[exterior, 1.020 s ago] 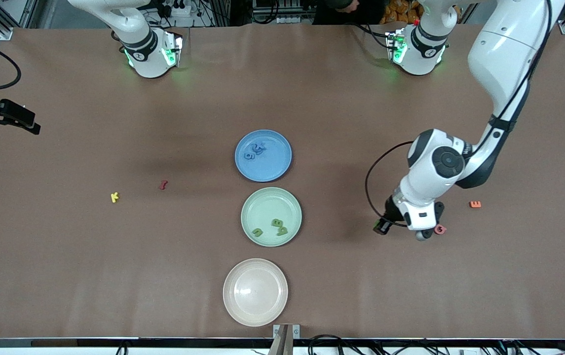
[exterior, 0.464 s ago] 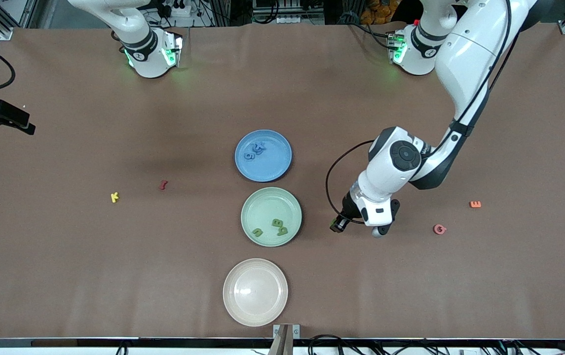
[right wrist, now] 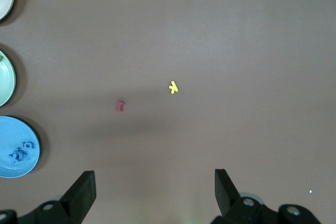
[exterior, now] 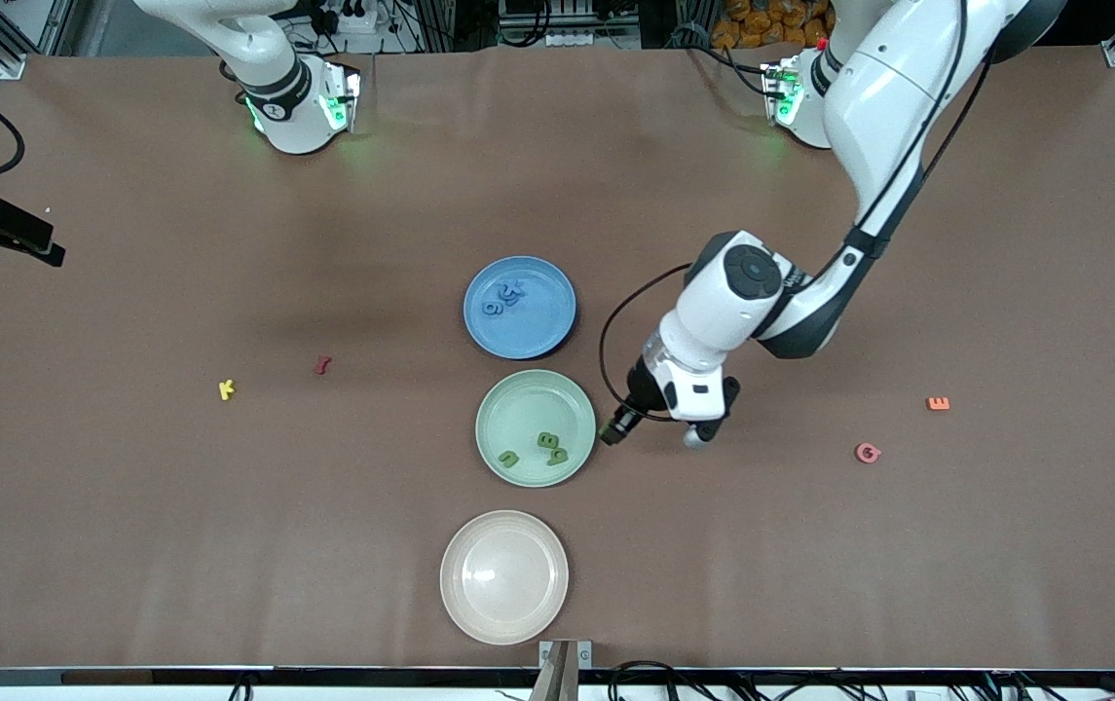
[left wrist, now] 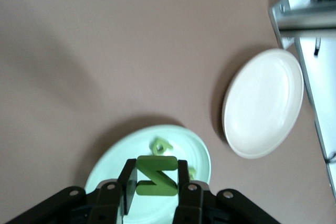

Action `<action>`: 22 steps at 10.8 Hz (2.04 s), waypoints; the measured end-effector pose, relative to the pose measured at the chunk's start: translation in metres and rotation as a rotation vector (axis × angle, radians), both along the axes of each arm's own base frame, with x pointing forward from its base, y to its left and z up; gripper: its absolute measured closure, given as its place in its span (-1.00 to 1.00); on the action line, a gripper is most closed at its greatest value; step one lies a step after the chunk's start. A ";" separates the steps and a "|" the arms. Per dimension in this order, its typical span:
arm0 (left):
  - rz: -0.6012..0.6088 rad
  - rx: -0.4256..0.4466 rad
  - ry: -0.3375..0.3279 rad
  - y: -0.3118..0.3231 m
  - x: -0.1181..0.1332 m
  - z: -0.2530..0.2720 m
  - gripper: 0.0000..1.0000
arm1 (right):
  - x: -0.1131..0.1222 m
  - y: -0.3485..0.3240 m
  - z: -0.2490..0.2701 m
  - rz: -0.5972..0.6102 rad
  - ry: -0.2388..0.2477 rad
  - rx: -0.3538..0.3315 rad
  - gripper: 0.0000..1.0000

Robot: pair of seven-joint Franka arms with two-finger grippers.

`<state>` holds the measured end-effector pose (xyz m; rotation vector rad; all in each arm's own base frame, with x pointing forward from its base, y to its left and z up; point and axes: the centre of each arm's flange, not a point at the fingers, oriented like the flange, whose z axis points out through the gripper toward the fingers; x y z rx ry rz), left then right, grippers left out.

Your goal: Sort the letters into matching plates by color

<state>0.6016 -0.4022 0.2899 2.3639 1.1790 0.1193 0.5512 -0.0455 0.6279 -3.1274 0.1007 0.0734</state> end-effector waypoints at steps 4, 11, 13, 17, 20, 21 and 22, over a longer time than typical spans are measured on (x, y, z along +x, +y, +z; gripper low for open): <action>-0.054 -0.024 0.005 -0.057 -0.041 0.001 0.29 | 0.000 -0.002 0.000 -0.005 0.000 0.000 -1.00; -0.066 0.043 -0.030 -0.051 -0.037 -0.011 -0.99 | 0.000 -0.005 -0.001 -0.009 0.002 0.000 -1.00; -0.086 0.149 -0.033 -0.029 -0.025 -0.023 -1.00 | 0.000 -0.006 -0.001 -0.012 0.002 0.000 -1.00; -0.224 0.365 0.021 0.038 -0.014 -0.045 -1.00 | 0.000 -0.003 -0.001 -0.006 0.002 0.000 -1.00; -0.365 0.466 0.030 0.133 -0.007 -0.046 -1.00 | 0.000 -0.002 -0.001 -0.004 0.002 0.000 -1.00; -0.416 0.495 0.036 0.166 -0.007 -0.046 -1.00 | 0.000 -0.001 -0.001 -0.003 0.002 0.000 -1.00; -0.465 0.519 0.041 0.193 -0.010 -0.047 -1.00 | 0.000 0.000 -0.001 -0.001 0.002 0.000 -1.00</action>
